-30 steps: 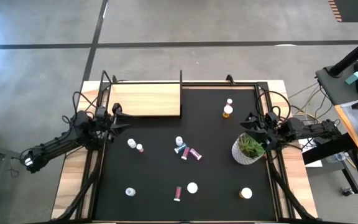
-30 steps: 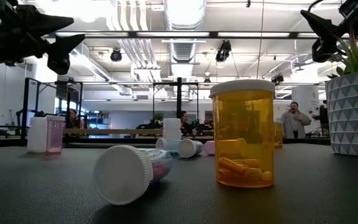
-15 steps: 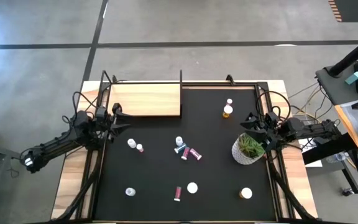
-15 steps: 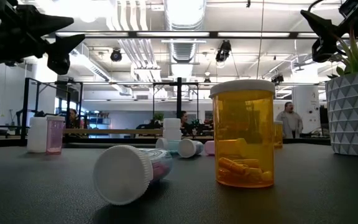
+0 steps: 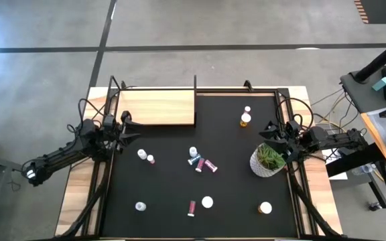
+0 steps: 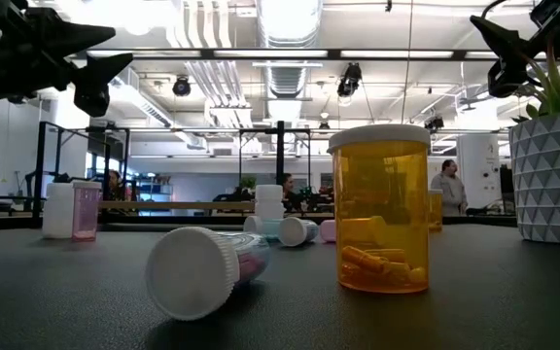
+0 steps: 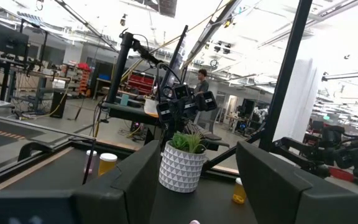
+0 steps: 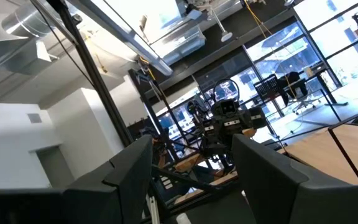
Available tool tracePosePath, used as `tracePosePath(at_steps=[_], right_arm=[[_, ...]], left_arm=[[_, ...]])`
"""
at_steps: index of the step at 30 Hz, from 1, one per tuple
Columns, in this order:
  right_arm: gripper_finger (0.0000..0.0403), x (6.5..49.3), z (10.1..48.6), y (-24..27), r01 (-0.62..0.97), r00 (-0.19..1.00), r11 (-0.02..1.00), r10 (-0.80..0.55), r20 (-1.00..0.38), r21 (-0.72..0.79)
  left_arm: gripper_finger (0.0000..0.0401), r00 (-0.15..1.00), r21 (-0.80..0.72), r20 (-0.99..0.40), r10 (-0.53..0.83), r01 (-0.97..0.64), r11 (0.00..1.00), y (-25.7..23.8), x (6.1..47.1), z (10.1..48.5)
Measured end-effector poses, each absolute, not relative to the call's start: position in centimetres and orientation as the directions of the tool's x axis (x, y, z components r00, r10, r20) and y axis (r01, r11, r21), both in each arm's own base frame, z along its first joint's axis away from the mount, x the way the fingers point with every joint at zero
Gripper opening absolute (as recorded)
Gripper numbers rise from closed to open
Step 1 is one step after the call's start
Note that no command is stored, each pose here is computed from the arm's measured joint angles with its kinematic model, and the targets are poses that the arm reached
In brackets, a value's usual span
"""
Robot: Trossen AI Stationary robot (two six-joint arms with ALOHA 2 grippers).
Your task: Pick and place medicine bottles onto shelf by color
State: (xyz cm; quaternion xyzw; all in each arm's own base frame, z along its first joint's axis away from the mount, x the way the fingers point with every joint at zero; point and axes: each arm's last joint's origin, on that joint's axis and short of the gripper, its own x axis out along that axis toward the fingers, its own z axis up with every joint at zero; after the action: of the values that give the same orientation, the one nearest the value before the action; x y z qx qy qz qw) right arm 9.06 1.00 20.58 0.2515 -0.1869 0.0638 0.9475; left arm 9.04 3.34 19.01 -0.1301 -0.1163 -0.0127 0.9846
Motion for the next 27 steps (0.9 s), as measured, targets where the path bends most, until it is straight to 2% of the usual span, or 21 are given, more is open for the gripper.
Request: tracePosePath(at_steps=[23,27], right_arm=[[0.0212,9.06,20.58,1.0,-0.215,0.922,0.865,0.027,0.386,0.453],[0.0212,9.06,20.58,1.0,-0.215,0.922,0.865,0.027,0.386,0.453]], left_arm=[[0.0196,0.973,-0.253,0.232,0.005,0.055,0.966,3.34,9.04,19.01],[0.0196,0.972,-0.238,0.225,-0.06,0.114,0.965,3.15,9.04,19.0]])
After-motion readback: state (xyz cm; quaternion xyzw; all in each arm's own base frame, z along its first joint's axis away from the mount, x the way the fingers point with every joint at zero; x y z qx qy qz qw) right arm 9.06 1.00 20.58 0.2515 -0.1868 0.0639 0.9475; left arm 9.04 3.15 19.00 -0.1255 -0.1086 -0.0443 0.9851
